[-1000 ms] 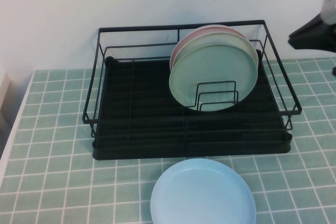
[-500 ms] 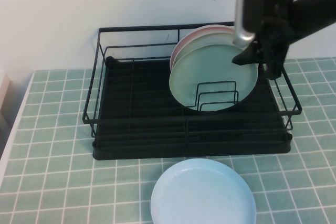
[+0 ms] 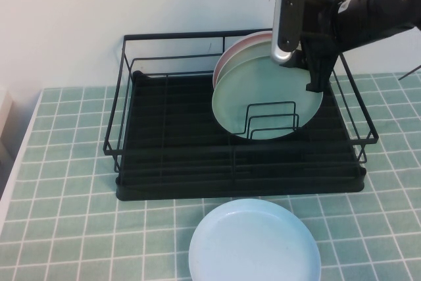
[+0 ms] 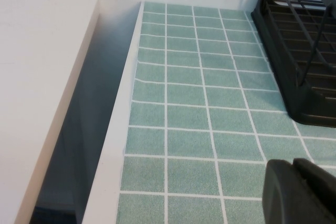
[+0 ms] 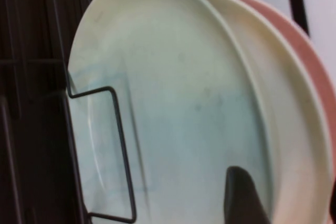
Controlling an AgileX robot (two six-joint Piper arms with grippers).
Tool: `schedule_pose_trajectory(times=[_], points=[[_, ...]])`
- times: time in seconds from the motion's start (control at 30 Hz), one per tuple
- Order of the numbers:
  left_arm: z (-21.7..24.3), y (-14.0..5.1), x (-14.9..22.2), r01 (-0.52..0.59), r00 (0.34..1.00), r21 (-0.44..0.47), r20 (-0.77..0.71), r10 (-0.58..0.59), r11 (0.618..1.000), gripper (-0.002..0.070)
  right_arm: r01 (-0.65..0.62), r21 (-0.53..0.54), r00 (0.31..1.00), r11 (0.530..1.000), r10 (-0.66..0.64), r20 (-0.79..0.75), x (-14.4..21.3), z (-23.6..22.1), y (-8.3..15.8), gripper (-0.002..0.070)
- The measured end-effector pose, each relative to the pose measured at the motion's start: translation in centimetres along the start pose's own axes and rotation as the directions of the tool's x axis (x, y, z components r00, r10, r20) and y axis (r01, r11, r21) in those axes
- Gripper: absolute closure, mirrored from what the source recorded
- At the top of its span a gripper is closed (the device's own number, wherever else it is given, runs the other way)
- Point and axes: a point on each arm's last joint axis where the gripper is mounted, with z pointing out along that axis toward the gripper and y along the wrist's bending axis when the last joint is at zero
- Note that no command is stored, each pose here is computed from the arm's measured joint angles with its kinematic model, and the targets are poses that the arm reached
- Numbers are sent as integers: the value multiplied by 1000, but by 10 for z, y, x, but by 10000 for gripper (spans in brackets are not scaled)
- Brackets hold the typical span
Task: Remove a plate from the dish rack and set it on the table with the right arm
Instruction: Grasp the plate from the shelf, then place the plate from the table
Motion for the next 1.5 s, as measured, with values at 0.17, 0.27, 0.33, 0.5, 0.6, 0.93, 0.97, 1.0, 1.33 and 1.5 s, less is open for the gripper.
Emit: schedule_pose_trajectory(times=[0.17, 0.27, 0.33, 0.5, 0.6, 0.93, 0.97, 1.0, 1.33, 1.5], points=[[0, 0, 0, 0, 1000, 0, 0, 0, 1000, 678, -4, -17, 1000, 1000, 4, -8, 3, 9, 3, 331], [0, 0, 0, 0, 1000, 0, 0, 0, 1000, 678, -5, -22, 1000, 1000, 5, -11, 4, 12, 5, 331], [0, 0, 0, 0, 1000, 0, 0, 0, 1000, 678, -7, -26, 1000, 1000, 7, -11, 5, 13, 5, 331], [0, 0, 0, 0, 1000, 0, 0, 0, 1000, 678, -13, -27, 1000, 1000, 13, -18, 9, 24, 8, 331], [0, 0, 0, 0, 1000, 0, 0, 0, 1000, 678, -17, -14, 1000, 1000, 17, -22, 12, 33, 9, 336], [0, 0, 0, 0, 1000, 0, 0, 0, 1000, 678, -66, -35, 998, 997, 66, -12, 6, 24, 9, 564], [0, 0, 0, 0, 1000, 0, 0, 0, 1000, 678, -62, -35, 998, 997, 62, -10, 4, 17, 8, 569], [0, 0, 0, 0, 1000, 0, 0, 0, 1000, 678, -58, -34, 998, 998, 58, -10, 2, 12, 7, 569], [0, 0, 0, 0, 1000, 0, 0, 0, 1000, 678, -8, 55, 1000, 998, 8, 5, -25, -91, -13, 570], [0, 0, 0, 0, 1000, 0, 0, 0, 1000, 678, -182, 70, 982, 981, 178, 58, -39, -153, -11, 570]])
